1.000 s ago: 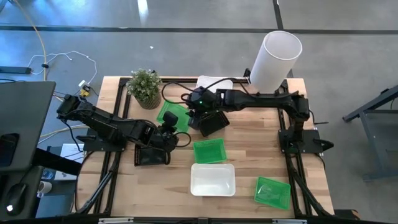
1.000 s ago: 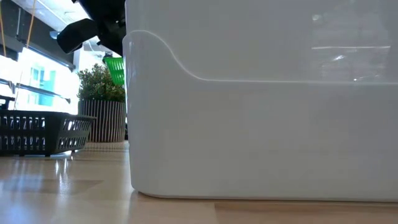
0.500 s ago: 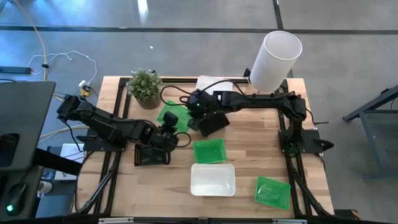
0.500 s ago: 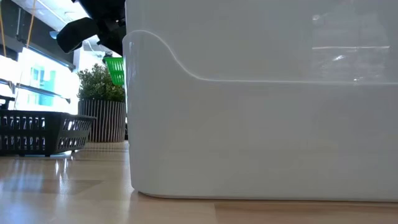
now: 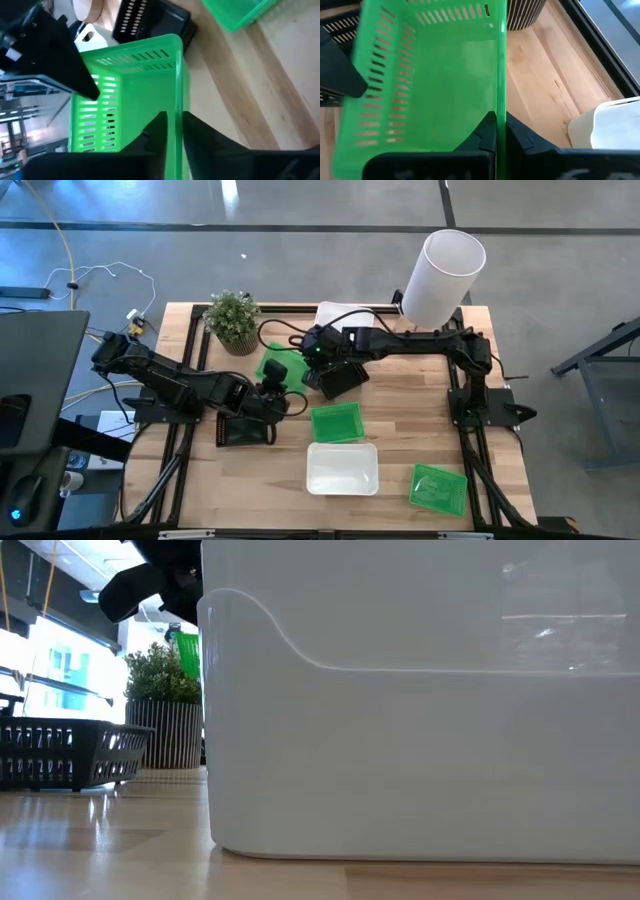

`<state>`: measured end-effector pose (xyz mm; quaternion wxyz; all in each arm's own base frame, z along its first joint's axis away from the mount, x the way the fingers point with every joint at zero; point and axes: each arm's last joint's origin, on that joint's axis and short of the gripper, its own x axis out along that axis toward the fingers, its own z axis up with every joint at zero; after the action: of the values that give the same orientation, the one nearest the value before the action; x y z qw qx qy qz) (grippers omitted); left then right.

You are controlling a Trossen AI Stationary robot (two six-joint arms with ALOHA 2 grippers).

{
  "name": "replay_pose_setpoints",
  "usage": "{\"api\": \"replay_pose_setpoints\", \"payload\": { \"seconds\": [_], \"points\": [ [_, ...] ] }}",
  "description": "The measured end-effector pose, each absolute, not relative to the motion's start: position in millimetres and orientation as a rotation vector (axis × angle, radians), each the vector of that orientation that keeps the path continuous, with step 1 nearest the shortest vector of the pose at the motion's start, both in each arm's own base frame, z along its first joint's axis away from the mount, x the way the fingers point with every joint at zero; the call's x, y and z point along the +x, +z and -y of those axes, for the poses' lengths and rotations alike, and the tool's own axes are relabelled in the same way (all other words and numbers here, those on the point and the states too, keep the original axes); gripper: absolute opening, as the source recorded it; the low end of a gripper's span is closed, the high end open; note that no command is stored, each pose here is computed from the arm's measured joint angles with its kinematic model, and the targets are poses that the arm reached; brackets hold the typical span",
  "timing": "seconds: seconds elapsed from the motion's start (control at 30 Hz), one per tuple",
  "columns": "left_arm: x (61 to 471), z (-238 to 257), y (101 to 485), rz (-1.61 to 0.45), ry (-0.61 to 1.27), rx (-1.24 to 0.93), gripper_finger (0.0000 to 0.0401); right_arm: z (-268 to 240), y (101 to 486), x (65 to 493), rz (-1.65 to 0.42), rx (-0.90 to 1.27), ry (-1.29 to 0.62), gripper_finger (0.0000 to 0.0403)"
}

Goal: Stack baskets by color
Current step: Stack the top green bin on the middle green bin

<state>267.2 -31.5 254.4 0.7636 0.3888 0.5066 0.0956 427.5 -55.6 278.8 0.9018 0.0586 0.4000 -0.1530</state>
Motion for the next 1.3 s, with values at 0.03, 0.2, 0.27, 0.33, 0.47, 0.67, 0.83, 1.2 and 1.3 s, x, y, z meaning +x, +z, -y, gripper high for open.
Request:
{"api": "replay_pose_setpoints", "payload": {
  "seconds": [0.03, 0.2, 0.27, 0.33, 0.47, 0.67, 0.83, 1.2, 1.3],
  "points": [
    [267, 32, 254, -1.099, 0.197, 0.83, 0.0059, 56, 279, 427, -0.83, 0.114, -0.313, 0.0001],
    [268, 33, 253, -1.089, 0.172, 0.759, 0.0118, 58, 278, 427, -0.838, 0.109, -0.316, 0.0001],
    [268, 33, 253, -1.086, 0.186, 0.745, 0.0139, 60, 277, 425, -0.851, 0.106, -0.319, 0.0],
    [267, 32, 254, -1.08, 0.234, 0.733, 0.0156, 63, 276, 424, -0.869, 0.094, -0.319, 0.0],
    [265, 31, 253, -1.095, 0.276, 0.72, 0.0171, 66, 274, 420, -0.915, 0.068, -0.313, 0.0],
    [265, 32, 253, -1.096, 0.27, 0.687, 0.0168, 69, 286, 407, -0.946, 0.039, -0.296, 0.0],
    [263, 31, 256, -1.077, 0.283, 0.658, 0.0158, 71, 305, 389, -0.975, 0.016, -0.288, 0.0],
    [247, 29, 273, -1.028, 0.331, 0.546, 0.0154, 71, 325, 354, -1.058, 0.013, 0.078, 0.0],
    [243, 28, 278, -1.001, 0.336, 0.512, 0.0154, 69, 325, 348, -1.099, 0.001, 0.143, 0.0]
  ]
}}
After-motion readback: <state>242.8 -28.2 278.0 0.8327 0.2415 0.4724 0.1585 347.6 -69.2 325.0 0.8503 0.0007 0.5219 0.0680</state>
